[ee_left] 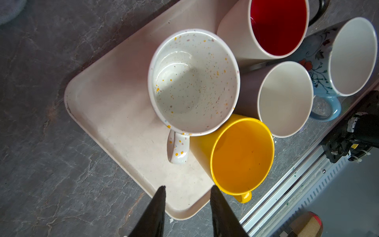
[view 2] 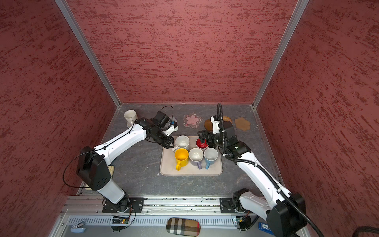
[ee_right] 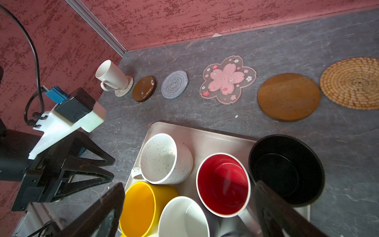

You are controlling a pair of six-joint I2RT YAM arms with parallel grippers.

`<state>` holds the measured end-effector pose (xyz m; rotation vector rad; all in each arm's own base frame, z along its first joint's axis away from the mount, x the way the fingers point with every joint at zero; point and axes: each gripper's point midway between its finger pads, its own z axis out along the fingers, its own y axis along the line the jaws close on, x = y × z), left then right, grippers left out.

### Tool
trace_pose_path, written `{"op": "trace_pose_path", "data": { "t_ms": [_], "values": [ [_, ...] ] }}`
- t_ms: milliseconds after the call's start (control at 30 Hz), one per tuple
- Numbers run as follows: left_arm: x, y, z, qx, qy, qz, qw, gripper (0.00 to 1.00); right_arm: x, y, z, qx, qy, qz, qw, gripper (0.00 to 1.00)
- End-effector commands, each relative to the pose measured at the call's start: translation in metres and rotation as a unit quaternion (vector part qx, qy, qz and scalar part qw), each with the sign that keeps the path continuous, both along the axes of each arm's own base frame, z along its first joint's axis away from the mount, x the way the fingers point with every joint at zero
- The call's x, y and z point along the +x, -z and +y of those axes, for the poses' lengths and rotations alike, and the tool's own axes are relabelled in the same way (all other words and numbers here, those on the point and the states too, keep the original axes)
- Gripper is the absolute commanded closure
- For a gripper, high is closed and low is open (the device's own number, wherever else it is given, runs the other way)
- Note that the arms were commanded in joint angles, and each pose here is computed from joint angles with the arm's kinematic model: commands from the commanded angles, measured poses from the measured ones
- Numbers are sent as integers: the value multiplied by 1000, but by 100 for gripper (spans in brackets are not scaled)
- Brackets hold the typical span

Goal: Place cups on coasters
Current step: Pick up the cup from the tray.

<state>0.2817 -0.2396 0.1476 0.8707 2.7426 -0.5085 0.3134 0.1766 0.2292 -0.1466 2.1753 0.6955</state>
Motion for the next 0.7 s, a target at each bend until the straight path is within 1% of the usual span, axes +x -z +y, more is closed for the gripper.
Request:
{"op": "trace_pose_path", "data": {
  "t_ms": [0, 200, 367, 433, 667],
  "values": [
    [-2, -10, -10, -15, 16, -20, 1000, 62, -4, 4, 1, -3, -6, -1, 1000, 1],
    [-12, 13, -10, 16, 27, 0, 1000, 64, -4, 5, 2, 0, -7, -1, 1000, 1],
    [-7, 32, -7, 51, 22, 5, 998, 67, -4, 5, 2, 3, -7, -1, 1000, 1],
    [-5, 34, -7, 54, 22, 5, 998, 70, -4, 6, 2, 3, -6, -1, 1000, 1],
    [6, 35, -8, 61, 14, -6, 998, 70, -6, 14, 1, 1, -4, 4, 1000, 1]
  ]
}}
